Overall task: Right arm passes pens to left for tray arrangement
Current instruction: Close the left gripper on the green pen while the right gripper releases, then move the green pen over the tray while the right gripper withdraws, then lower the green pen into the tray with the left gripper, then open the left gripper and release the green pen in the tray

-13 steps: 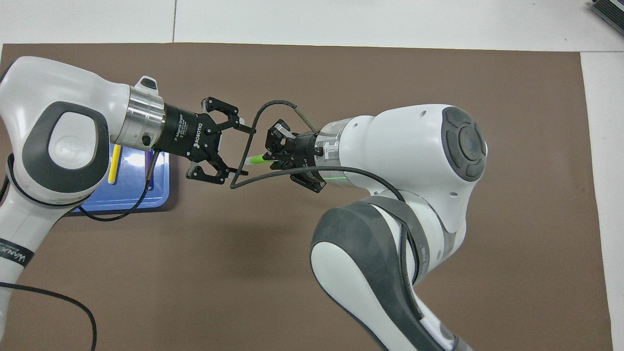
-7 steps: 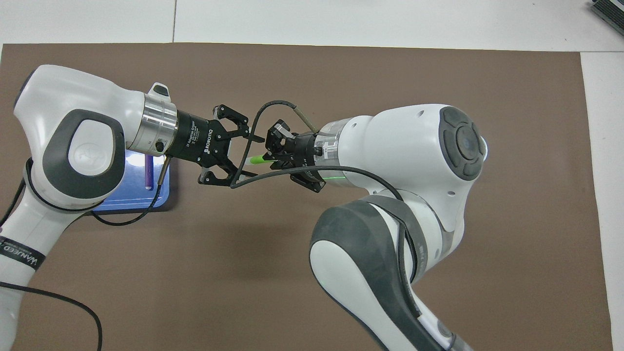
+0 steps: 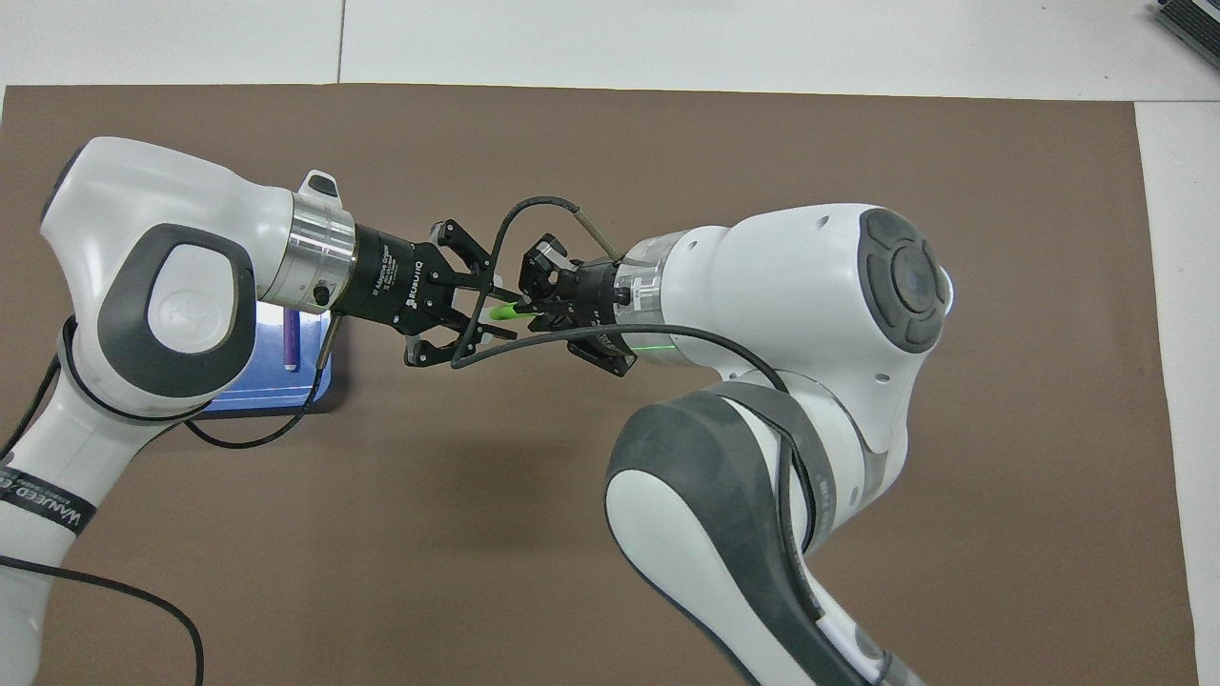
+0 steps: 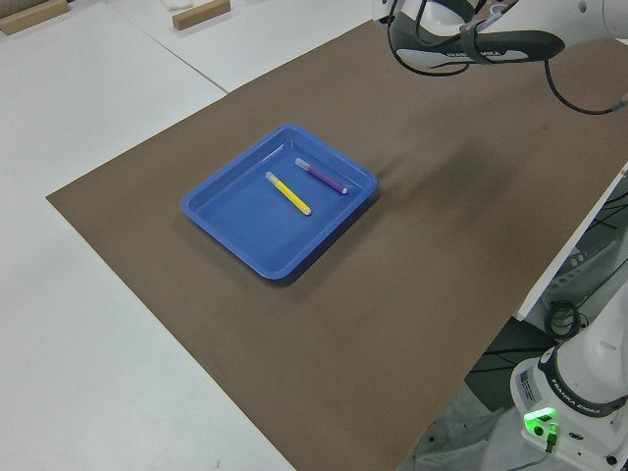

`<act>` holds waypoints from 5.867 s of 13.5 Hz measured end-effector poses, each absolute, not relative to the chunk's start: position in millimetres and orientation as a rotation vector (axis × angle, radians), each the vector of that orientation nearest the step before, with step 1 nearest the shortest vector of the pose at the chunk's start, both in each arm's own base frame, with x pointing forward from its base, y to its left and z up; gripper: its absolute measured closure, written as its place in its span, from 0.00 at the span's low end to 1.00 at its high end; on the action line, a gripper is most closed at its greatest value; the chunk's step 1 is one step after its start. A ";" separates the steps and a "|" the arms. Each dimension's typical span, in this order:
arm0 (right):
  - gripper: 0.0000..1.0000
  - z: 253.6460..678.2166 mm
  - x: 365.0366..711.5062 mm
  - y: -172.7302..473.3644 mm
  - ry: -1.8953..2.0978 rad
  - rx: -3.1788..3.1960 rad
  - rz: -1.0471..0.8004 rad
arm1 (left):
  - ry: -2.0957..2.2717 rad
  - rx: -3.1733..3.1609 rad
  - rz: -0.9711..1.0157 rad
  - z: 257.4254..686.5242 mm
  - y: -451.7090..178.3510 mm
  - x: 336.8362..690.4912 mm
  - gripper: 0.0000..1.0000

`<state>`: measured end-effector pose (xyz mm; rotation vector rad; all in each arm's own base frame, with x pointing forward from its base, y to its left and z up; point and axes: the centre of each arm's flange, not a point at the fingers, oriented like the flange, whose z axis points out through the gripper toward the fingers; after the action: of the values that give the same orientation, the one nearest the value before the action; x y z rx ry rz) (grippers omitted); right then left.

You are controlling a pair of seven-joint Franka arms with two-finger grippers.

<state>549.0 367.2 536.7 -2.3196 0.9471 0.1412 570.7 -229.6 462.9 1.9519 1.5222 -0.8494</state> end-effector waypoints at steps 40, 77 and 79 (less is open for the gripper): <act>0.00 612.6 533.7 -22.5 0.079 -3.087 0.102 | 0.111 2.983 0.230 395.6 -11.8 601.9 0.83; 0.00 627.4 526.8 -14.7 -0.002 -3.089 0.032 | 0.022 3.150 0.343 298.8 146.3 603.2 0.83; 0.00 627.4 526.9 -13.3 -0.006 -3.089 0.032 | 0.021 3.150 0.345 298.8 146.3 603.3 0.79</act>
<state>526.9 -13.3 627.4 -3.0889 -0.0063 0.0320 603.3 146.3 298.8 3.1500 0.0210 0.3446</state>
